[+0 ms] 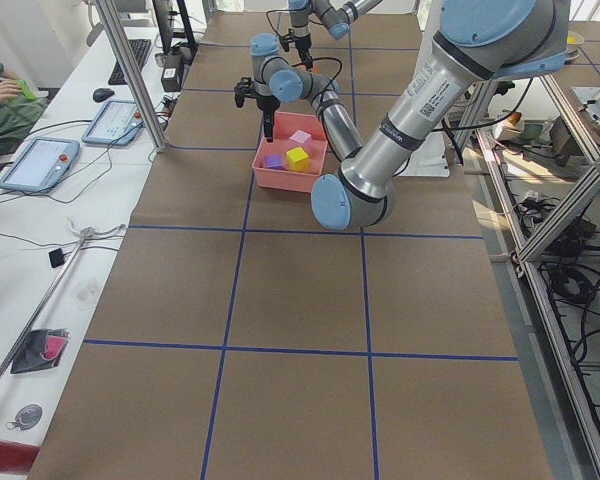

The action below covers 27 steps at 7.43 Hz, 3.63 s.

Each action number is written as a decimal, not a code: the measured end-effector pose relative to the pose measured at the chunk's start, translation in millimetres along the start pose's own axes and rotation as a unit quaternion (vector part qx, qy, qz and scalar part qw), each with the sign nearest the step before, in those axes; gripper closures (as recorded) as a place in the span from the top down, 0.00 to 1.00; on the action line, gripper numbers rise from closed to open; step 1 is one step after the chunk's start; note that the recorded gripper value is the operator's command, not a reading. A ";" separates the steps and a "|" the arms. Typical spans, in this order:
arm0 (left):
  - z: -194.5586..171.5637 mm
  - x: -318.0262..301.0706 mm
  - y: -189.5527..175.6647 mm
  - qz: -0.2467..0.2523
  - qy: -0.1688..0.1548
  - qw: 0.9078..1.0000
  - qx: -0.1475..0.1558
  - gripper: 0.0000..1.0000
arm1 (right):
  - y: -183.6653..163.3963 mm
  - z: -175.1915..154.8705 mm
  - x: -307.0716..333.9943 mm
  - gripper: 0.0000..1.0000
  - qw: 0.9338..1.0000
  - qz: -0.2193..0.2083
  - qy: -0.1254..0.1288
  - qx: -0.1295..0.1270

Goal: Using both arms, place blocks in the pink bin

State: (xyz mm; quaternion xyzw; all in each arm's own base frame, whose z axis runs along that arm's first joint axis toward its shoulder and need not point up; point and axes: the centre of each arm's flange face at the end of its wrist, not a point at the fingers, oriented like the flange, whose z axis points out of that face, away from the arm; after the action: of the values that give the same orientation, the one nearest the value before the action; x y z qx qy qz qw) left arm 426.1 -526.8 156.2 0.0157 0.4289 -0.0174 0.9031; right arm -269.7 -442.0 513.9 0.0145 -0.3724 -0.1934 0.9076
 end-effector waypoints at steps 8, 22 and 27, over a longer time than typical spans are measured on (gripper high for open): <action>-66.0 -272.4 -38.6 0.153 -0.055 0.986 0.022 1.00 | -150.5 -210.7 -256.0 0.00 0.982 0.151 -0.105 0.037; -81.1 -419.4 -39.9 0.134 -0.108 0.984 0.032 1.00 | -133.9 -227.8 -283.2 1.00 0.984 0.150 -0.011 0.097; -93.2 -529.5 -4.2 0.092 -0.129 0.987 0.027 1.00 | -84.4 -245.8 -18.9 1.00 0.990 0.127 0.013 0.061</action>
State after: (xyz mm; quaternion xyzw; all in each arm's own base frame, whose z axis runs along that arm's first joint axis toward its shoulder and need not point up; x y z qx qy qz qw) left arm 19.4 -517.5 507.7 0.0775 0.3053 0.0523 0.9477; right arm -143.1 -542.2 309.4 0.0251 -0.3706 -0.0536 0.9269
